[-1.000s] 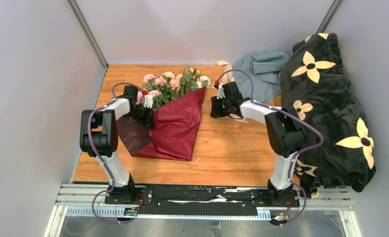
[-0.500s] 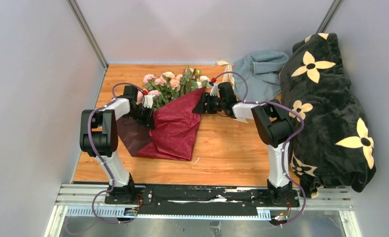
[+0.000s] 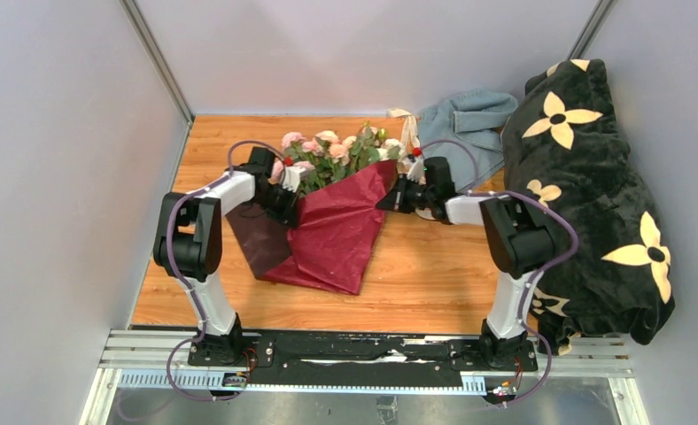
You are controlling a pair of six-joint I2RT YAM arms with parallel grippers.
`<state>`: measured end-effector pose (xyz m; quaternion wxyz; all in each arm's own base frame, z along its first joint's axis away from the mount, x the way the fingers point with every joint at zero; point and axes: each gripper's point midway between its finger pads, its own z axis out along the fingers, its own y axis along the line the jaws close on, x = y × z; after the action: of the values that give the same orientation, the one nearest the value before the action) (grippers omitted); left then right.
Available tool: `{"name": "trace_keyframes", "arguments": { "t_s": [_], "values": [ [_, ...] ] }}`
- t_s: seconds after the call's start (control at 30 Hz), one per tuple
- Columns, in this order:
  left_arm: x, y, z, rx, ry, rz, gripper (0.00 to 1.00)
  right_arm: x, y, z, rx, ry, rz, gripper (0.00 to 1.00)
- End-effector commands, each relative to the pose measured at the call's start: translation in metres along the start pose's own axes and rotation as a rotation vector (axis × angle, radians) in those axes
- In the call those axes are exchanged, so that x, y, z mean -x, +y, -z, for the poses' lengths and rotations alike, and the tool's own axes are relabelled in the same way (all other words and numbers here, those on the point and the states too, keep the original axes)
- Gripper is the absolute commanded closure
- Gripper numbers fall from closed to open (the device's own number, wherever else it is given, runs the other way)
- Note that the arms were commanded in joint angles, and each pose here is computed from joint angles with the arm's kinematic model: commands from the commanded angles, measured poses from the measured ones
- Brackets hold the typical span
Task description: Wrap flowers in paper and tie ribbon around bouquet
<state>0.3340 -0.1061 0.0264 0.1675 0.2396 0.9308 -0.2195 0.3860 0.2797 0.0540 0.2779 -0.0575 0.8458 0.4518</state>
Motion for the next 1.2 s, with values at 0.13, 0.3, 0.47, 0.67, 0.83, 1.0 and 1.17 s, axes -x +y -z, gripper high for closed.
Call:
{"name": "trace_keyframes", "arguments": {
  "t_s": [0.13, 0.3, 0.47, 0.67, 0.83, 1.0, 1.17],
  "values": [
    [0.030, -0.031, -0.024, -0.031, 0.033, -0.076, 1.00, 0.005, -0.049, 0.076, -0.256, 0.072, 0.130, 0.72],
    [0.022, -0.029, -0.028, -0.026, 0.062, -0.057, 1.00, 0.026, -0.049, 0.122, -0.553, -0.006, 0.230, 0.66],
    [0.018, -0.026, -0.033, -0.013, 0.078, -0.039, 1.00, -0.006, 0.051, 0.080, -0.323, -0.014, 0.491, 0.75],
    [0.017, -0.024, -0.035, -0.003, 0.082, -0.028, 1.00, -0.098, 0.134, 0.008, 0.130, 0.146, 0.325, 0.95],
    [0.016, -0.020, -0.031, 0.026, 0.083, -0.033, 1.00, -0.153, 0.111, -0.020, 0.124, 0.345, 0.231, 1.00],
    [0.036, -0.011, -0.004, 0.124, 0.043, -0.079, 0.59, -0.174, 0.062, -0.015, -0.063, 0.402, 0.184, 1.00],
    [0.070, -0.046, 0.072, 0.164, -0.141, -0.231, 0.37, -0.186, 0.050, -0.016, -0.102, 0.438, 0.125, 1.00]
  ]
}}
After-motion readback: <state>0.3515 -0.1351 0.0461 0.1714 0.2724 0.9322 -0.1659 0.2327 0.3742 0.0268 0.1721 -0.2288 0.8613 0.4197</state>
